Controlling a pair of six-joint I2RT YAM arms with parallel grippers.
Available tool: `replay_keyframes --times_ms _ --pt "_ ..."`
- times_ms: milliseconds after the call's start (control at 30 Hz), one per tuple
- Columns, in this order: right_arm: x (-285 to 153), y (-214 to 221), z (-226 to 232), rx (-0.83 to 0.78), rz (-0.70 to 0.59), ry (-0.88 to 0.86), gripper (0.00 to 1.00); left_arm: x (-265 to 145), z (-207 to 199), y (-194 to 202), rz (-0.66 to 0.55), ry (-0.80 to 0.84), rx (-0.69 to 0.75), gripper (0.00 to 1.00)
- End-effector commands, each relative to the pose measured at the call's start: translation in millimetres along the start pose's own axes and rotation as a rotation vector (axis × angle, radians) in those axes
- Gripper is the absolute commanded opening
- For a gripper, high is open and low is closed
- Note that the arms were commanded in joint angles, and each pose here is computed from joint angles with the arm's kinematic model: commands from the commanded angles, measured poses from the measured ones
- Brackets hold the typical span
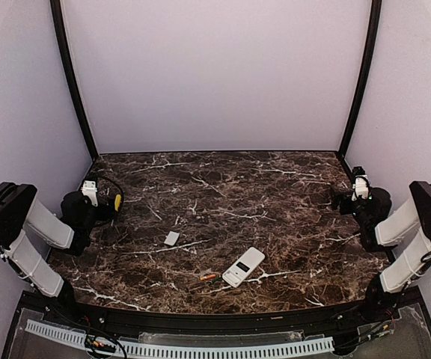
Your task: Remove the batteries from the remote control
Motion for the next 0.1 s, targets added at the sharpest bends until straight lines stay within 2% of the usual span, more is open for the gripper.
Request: replay_keyframes --times_ms 0,67 --pt "2.6 -5.1 -1.7 0.008 -0.023 0.005 0.99 -2.2 2.4 -1.9 -0.019 -0.005 -0.006 0.99" --pt "1.8 -5.6 -1.2 0.005 -0.029 0.003 0.99 -2.2 2.4 -1.8 -0.019 -0.005 -0.006 0.99"
Point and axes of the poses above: each gripper's point midway between its finger pads, its own x axis out along the fingers, its own z axis along the line the jaws close on, y = z × x, the point moved 7 cm from there along -x, back along the fingers, and after that the axes turned 8 degrees about x, right-handed, at the moved point
